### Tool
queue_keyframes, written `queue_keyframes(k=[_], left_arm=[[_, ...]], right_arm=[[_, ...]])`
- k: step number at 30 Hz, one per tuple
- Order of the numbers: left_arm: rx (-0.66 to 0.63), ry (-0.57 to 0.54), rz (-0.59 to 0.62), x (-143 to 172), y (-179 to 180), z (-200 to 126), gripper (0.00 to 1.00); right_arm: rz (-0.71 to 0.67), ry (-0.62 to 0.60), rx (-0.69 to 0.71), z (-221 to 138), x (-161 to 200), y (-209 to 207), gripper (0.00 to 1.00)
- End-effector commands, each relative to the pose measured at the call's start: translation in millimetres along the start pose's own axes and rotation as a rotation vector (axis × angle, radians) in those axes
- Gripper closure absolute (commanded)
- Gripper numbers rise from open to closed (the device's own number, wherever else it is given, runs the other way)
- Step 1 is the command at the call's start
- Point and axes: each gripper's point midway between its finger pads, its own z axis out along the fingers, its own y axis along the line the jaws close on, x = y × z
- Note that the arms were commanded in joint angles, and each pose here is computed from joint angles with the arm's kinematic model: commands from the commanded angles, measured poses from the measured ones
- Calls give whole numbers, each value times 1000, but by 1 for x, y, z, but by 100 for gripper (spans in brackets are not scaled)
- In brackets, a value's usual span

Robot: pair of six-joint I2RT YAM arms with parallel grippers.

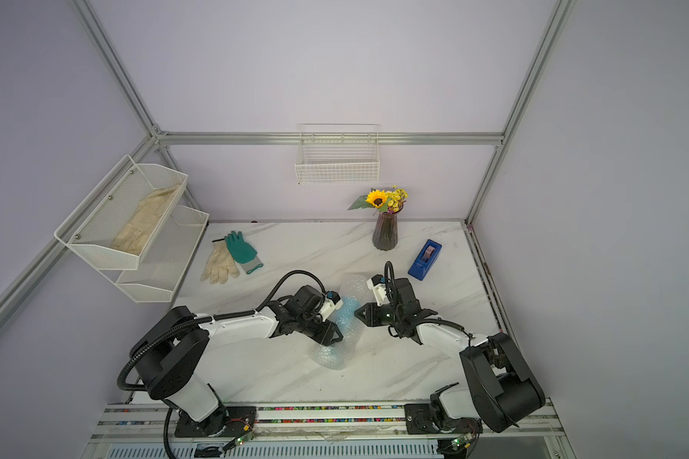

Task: Wrap wine glasses in bubble wrap
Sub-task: Stick the tape on the bubble wrap.

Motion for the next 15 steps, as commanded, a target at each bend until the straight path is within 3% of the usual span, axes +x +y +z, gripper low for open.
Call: queue_keyframes(k=[1, 15], left_arm=[[25, 3, -13, 1, -2, 2, 57], [26, 5, -13, 2, -1, 3, 57]], right_arm=[[19, -27, 19, -4, -10, 3, 78], [23, -40, -91, -12, -9, 26, 74]])
